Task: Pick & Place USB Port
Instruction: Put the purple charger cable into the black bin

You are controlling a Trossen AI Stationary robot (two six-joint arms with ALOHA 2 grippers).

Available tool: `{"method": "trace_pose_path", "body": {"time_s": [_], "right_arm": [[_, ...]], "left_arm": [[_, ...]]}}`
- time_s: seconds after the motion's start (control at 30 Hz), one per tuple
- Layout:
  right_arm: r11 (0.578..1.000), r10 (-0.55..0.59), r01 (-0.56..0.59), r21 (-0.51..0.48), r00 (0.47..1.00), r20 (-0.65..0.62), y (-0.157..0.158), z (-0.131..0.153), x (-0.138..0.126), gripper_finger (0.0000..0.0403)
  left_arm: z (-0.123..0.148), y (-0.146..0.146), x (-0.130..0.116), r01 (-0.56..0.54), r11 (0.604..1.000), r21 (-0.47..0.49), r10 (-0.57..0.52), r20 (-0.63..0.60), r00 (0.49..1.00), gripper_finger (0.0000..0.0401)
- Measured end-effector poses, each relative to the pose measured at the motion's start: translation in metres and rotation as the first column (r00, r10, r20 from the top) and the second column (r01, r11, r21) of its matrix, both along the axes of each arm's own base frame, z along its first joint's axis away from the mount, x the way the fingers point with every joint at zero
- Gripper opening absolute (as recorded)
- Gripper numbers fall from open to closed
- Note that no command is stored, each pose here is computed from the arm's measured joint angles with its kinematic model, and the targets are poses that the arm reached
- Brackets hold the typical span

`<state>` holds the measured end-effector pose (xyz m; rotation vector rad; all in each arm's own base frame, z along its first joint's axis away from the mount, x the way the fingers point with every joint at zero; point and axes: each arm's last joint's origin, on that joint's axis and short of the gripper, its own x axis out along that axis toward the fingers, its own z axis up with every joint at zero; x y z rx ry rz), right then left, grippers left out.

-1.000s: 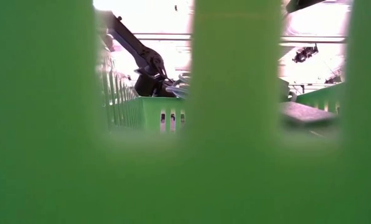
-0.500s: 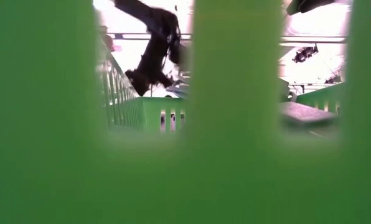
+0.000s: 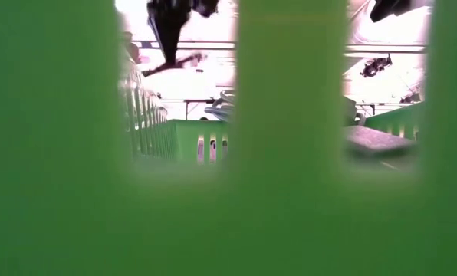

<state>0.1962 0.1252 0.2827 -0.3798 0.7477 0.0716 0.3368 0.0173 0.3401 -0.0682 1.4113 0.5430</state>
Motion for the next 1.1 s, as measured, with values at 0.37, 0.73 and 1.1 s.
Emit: {"method": "trace_pose_path", "body": {"time_s": [0.37,0.73,1.1], "right_arm": [[0.999,0.032,-0.031,0.034,0.999,-0.022,0.001,0.0,0.0,0.0124],[0.983,0.125,-0.123,0.133,0.992,-0.01,0.012,0.003,-0.001,0.0124],[0.968,0.133,-0.146,0.204,0.988,0.075,0.021,0.009,0.0,0.0124]], "left_arm": [[0.011,-0.156,-0.039,-0.235,0.964,-0.129,0.261,0.253,0.932,0.0],[-0.03,-0.25,-0.107,-0.42,0.884,-0.205,0.452,0.139,0.881,0.0],[-0.066,-0.298,-0.143,-0.449,0.835,-0.318,0.497,0.089,0.863,0.0]]}}
